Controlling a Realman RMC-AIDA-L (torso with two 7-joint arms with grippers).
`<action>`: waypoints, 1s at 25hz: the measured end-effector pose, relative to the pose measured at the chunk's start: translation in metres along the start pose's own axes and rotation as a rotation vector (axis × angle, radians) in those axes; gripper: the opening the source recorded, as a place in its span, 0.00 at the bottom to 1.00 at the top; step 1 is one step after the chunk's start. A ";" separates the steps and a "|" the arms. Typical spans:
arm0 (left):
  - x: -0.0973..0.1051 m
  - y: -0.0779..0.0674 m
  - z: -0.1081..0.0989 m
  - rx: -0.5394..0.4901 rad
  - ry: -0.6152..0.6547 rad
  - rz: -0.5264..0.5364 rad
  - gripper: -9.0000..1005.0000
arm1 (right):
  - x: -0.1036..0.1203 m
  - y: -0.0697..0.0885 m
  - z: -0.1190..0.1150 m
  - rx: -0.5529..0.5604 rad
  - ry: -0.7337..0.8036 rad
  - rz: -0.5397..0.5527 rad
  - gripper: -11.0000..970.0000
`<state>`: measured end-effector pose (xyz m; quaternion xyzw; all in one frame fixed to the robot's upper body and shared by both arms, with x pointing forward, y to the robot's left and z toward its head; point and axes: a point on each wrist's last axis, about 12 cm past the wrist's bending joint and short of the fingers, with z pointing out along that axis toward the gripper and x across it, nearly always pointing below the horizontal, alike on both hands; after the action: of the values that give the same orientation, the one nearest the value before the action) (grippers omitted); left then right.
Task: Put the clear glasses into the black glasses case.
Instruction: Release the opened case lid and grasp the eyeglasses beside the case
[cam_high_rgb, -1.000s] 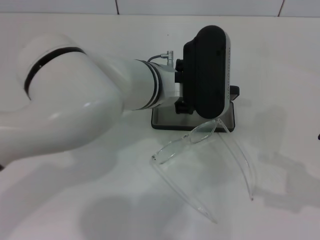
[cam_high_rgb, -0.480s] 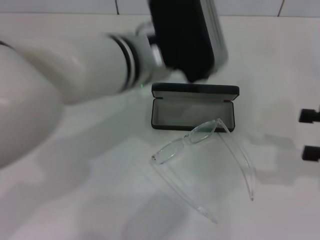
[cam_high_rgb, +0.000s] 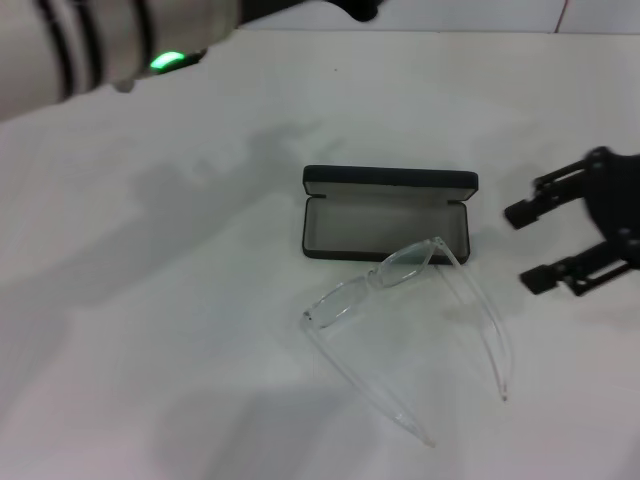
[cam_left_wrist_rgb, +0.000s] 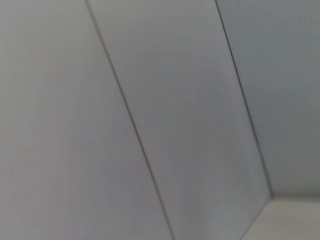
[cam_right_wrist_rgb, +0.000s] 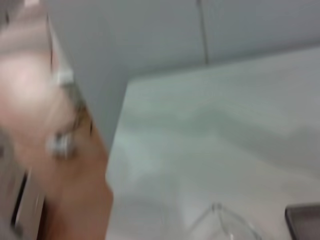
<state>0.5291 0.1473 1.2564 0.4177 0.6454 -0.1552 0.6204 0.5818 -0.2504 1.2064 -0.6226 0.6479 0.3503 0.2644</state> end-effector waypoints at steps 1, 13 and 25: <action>0.001 0.003 -0.005 0.009 -0.023 -0.035 0.49 | -0.014 -0.007 0.007 -0.012 0.053 -0.029 0.78; 0.034 0.044 -0.065 0.220 -0.159 -0.303 0.29 | -0.094 -0.027 0.090 -0.074 0.495 -0.322 0.74; 0.069 0.052 -0.113 0.310 -0.145 -0.376 0.27 | -0.108 -0.028 0.122 -0.034 0.575 -0.481 0.70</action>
<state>0.4990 0.2839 1.2296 0.3684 0.6341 -0.3946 0.5536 0.6077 -0.0868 1.2117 -0.8342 0.5251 0.0998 0.1358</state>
